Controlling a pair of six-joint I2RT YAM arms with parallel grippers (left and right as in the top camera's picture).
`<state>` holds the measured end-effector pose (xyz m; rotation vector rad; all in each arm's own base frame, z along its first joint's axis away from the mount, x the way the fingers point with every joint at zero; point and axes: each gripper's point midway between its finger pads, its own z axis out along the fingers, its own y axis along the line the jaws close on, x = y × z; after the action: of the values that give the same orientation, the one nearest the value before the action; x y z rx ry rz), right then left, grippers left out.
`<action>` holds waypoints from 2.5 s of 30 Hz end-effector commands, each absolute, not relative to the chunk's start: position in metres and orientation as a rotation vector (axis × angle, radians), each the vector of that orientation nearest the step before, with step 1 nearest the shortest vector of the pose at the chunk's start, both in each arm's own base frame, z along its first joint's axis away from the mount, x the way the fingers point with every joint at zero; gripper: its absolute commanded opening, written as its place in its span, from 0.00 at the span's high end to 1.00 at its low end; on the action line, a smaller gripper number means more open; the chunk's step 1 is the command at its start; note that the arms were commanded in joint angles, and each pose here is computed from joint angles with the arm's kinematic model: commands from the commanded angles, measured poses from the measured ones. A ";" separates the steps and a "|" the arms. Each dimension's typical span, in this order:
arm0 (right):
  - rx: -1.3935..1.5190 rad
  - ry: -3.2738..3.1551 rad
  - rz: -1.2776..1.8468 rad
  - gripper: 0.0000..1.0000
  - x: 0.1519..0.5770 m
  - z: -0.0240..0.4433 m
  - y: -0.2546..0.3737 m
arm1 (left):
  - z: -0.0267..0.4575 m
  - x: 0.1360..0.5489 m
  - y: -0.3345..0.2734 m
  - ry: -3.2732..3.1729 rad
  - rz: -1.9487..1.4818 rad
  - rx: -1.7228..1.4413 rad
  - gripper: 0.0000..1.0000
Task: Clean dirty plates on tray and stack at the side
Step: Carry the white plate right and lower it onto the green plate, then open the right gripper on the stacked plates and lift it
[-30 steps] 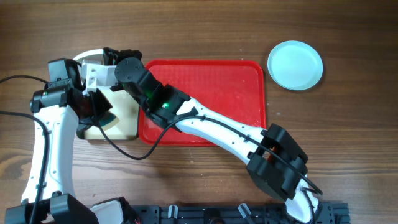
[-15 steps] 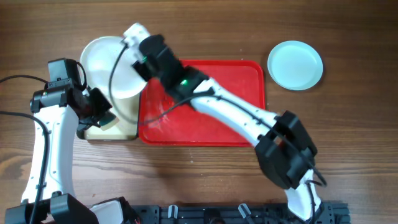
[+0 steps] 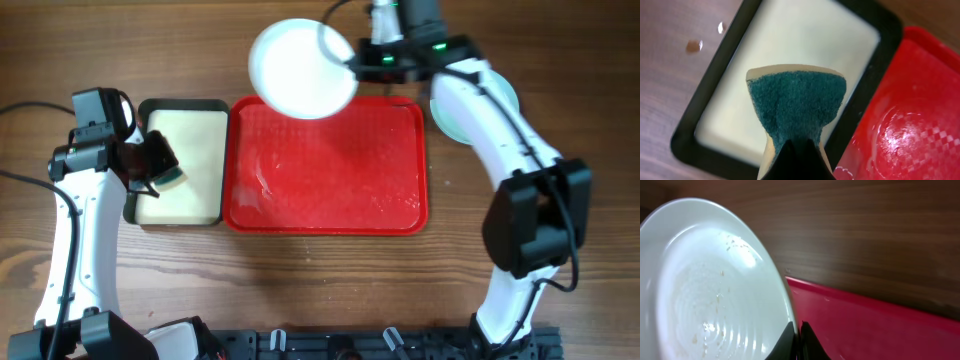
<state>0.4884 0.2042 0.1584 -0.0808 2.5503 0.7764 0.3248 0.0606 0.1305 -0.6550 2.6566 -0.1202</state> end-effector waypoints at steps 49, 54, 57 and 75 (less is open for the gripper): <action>0.544 2.587 0.391 0.29 0.470 0.107 -0.070 | 0.058 0.370 0.024 2.795 -0.134 -0.198 0.88; 0.503 2.596 0.599 0.26 0.465 0.113 -0.041 | 0.060 0.375 0.023 2.774 -0.140 -0.210 0.66; 0.468 2.623 0.608 0.23 0.462 0.111 -0.029 | 0.066 0.386 0.022 2.720 -0.172 -0.266 0.43; 0.263 2.678 0.534 0.00 0.463 0.105 0.021 | 0.077 0.407 0.025 2.609 -0.200 -0.388 0.00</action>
<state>0.4590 0.0235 0.0928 0.2939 2.7100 0.5596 0.4072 0.0273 0.0785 -0.3817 2.6076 -0.1856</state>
